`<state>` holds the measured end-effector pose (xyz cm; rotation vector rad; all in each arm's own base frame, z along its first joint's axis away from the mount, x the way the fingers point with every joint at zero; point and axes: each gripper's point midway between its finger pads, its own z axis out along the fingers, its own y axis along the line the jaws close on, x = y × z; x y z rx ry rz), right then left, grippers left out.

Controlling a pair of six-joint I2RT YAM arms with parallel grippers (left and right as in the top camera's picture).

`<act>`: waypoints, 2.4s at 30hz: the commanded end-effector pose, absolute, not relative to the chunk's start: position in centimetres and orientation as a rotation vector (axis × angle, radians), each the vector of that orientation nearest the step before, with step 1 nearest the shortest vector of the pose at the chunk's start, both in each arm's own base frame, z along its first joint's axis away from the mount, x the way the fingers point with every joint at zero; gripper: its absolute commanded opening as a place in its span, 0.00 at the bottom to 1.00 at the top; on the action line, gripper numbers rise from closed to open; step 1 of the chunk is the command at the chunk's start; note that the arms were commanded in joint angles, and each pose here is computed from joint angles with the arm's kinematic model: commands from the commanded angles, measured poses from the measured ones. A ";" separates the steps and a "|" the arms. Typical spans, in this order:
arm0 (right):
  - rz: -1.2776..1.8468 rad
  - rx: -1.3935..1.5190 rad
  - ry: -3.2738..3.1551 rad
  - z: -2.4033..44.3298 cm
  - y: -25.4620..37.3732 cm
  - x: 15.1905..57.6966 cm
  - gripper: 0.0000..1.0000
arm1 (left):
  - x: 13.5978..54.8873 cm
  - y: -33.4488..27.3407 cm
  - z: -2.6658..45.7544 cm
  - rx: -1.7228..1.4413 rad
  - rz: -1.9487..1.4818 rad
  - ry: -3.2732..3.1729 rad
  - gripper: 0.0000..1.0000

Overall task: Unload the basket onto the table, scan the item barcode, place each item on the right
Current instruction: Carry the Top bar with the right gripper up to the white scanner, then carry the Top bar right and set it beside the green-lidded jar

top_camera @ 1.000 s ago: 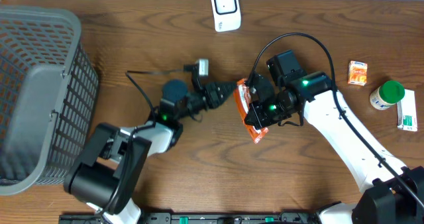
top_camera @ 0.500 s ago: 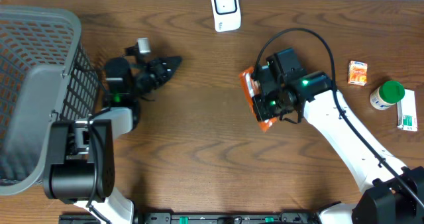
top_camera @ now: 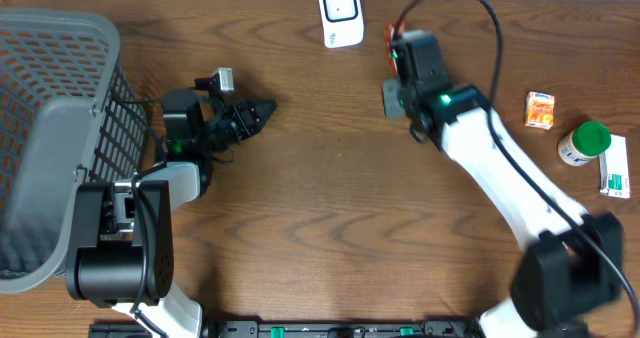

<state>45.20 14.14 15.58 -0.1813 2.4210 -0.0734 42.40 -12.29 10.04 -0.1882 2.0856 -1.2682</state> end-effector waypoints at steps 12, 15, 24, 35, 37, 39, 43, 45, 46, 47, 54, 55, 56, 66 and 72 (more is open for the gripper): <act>-0.700 -0.304 2.153 15.4 13.6 60.9 0.01 | 42.0 -13.1 5.1 -0.118 -0.913 2.258 0.07; -0.878 -0.386 2.056 15.4 13.6 62.5 0.01 | 41.6 -13.5 3.9 -0.114 -0.820 2.305 0.07; -1.082 -0.696 1.958 9.5 17.7 63.4 0.01 | 41.0 -15.6 2.9 -0.046 -0.641 2.331 0.07; -1.133 -0.813 1.969 8.1 18.0 62.9 0.01 | 41.0 -14.5 2.2 -0.076 -0.551 2.352 0.08; -1.145 -0.810 1.967 8.5 17.9 62.8 0.01 | 41.1 -14.3 2.1 -0.083 -0.537 2.353 0.08; -1.135 -0.801 1.967 9.6 18.1 62.6 0.01 | 41.1 -14.4 2.2 -0.083 -0.538 2.350 0.09; -1.034 -0.745 1.995 13.6 18.3 61.5 0.01 | 41.2 -14.2 2.2 -0.086 -0.529 2.349 0.11; -0.967 -0.669 2.016 18.1 17.6 60.1 0.01 | 41.2 -14.2 2.2 -0.087 -0.527 2.349 0.11; -0.944 -0.617 2.027 20.3 16.8 59.3 0.01 | 41.2 -14.2 2.2 -0.088 -0.525 2.349 0.11; -0.923 -0.584 2.037 22.0 16.2 58.5 0.01 | 41.2 -14.2 2.2 -0.088 -0.525 2.348 0.11; -0.822 -0.214 2.128 32.0 5.3 52.7 0.01 | 41.0 -15.0 2.9 -0.064 -0.543 2.337 0.13; -0.833 -0.166 2.156 32.1 3.4 52.1 0.01 | 40.9 -15.1 3.0 -0.061 -0.544 2.337 0.14; -0.847 -0.100 2.196 31.9 1.0 51.3 0.01 | 40.9 -15.3 3.1 -0.056 -0.547 2.336 0.14; -0.708 0.541 2.558 22.5 -18.9 44.0 0.01 | 40.5 -15.5 3.7 -0.066 -0.563 2.343 0.15; -0.665 0.843 2.618 16.1 -26.2 38.8 0.01 | 40.5 -15.6 3.7 -0.112 -0.586 2.346 0.15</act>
